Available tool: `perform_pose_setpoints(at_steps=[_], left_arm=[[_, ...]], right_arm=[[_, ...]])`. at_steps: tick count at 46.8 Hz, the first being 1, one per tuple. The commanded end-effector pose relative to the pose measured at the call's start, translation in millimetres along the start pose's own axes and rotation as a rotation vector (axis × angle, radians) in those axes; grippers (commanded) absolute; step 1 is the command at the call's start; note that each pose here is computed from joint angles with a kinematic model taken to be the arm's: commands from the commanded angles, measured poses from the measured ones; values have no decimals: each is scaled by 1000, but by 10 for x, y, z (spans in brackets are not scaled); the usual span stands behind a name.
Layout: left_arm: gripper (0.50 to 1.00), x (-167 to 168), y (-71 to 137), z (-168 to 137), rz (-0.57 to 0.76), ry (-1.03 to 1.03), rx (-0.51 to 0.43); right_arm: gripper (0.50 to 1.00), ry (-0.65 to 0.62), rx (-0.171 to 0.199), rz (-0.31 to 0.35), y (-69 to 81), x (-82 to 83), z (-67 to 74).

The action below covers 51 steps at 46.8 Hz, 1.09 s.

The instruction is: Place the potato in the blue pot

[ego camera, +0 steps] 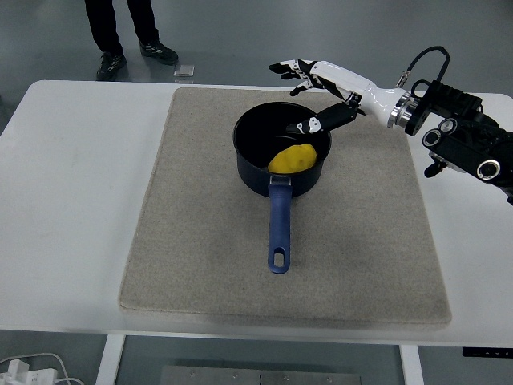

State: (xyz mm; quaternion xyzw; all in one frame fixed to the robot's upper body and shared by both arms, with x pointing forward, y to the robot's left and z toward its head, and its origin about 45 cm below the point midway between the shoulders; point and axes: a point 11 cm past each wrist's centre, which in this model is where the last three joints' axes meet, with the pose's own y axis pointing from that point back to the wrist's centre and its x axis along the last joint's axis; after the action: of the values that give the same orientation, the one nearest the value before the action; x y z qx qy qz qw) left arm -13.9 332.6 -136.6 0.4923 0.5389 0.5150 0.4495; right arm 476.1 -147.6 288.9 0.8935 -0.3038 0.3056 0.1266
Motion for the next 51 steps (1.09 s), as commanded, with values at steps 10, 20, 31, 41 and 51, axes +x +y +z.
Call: perform_pose_setpoints(at_steps=[10, 20, 31, 41, 51], left_arm=[[1000, 0, 0, 0, 0, 0, 0], [1000, 0, 0, 0, 0, 0, 0], [1000, 0, 0, 0, 0, 2, 0], [1000, 0, 0, 0, 0, 0, 0], [1000, 0, 0, 0, 0, 2, 0]], right_arm=[[921, -2, 2, 15, 15, 46, -5], [921, -52, -17, 112, 127, 134, 118], [921, -386, -7, 323, 402, 454, 307], [921, -581, -78, 486, 749, 546, 741], [924, -810, -152, 608, 975, 517, 1059]])
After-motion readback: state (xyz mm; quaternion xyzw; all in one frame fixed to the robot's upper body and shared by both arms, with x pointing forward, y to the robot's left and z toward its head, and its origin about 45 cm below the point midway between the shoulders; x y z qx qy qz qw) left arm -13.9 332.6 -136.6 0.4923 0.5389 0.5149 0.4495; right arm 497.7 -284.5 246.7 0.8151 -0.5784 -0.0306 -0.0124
